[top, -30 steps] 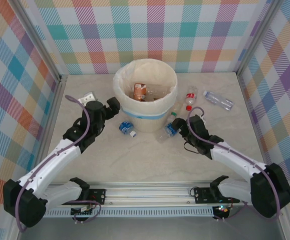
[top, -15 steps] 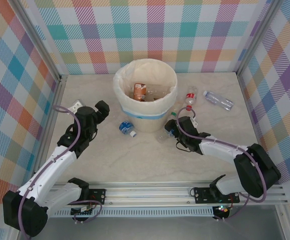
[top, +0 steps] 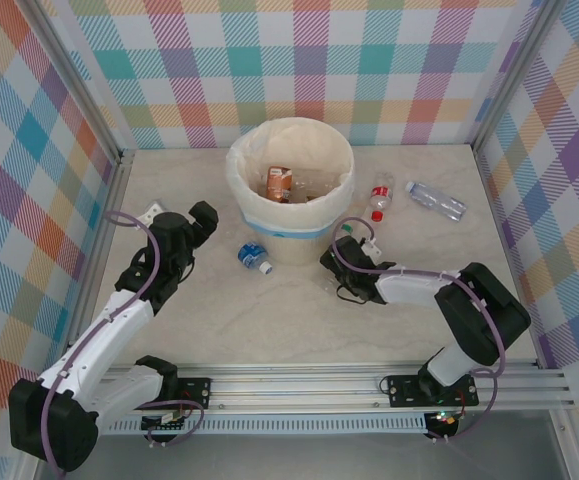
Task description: Put the plastic bottles in the bin
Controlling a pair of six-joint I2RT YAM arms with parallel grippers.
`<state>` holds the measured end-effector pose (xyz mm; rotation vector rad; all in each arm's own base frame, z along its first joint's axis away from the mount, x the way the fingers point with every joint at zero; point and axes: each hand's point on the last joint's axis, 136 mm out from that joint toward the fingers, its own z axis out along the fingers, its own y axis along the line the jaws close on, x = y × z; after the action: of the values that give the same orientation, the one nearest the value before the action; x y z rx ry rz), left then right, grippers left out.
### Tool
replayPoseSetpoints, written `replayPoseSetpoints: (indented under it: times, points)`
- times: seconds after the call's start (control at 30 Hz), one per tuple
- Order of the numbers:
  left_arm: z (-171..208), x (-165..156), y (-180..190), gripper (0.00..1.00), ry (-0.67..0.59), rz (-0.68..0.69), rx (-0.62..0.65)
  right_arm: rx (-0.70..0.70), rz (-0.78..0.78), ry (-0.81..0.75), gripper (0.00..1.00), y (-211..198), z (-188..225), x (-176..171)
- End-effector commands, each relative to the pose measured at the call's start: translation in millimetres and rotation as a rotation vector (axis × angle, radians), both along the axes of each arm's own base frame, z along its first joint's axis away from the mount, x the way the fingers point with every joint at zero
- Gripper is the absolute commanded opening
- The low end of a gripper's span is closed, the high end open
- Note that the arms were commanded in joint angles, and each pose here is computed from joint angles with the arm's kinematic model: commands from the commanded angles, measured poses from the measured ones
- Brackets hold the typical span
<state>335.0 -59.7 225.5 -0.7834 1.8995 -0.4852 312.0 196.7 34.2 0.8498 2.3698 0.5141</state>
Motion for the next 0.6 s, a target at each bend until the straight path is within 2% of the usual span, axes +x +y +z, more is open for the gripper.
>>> replayPoseSetpoints:
  times: [0.0, 0.17, 0.43, 0.57]
  points:
    - [-1, 4, 2, 1.00, -0.006, 0.011, -0.022, 0.000, -0.015, 0.003, 0.74, 4, -8, 3]
    - [-7, 6, -1, 1.00, 0.013, 0.000, -0.035, -0.013, 0.012, -0.079, 0.62, -1, 9, 6]
    - [-24, 13, -10, 1.00, 0.060, -0.018, -0.071, -0.147, 0.140, -0.257, 0.57, -18, 67, 2]
    - [-28, 15, -12, 1.00, 0.074, -0.020, -0.083, -0.225, 0.150, -0.329, 0.55, -32, 95, 1]
